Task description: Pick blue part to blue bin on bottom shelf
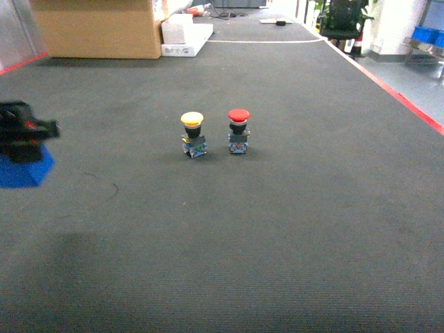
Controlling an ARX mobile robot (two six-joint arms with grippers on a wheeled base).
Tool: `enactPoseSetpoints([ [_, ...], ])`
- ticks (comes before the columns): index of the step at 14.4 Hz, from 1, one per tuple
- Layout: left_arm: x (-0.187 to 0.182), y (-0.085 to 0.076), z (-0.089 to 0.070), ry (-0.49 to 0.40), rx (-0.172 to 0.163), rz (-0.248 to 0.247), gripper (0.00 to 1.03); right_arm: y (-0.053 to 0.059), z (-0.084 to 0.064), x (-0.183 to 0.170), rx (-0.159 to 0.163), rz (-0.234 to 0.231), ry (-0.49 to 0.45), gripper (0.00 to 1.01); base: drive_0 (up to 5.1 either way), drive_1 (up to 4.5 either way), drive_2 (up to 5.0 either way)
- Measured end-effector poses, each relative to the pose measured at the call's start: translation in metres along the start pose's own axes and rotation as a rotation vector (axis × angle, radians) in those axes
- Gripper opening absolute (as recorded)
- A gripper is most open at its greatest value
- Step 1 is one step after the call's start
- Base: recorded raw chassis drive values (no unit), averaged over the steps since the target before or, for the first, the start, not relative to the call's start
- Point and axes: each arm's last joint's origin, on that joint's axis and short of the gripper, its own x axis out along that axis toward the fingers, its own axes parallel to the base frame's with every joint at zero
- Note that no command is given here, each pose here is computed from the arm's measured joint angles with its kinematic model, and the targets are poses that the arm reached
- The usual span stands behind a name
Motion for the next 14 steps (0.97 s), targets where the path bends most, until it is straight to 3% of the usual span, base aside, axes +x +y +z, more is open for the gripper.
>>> enactPoseSetpoints([
  [6, -0.061, 0.003, 0.036, -0.093, -0.011, 0.009, 0.43, 0.000, 0.000, 0.000, 0.000, 0.000, -0.001, 0.98, 0.0, 0.00, 0.0],
  [14, -0.138, -0.001, 0.056, -0.191, -0.016, 0.059, 0.43, 0.000, 0.000, 0.000, 0.000, 0.000, 0.000, 0.98, 0.0, 0.00, 0.0],
])
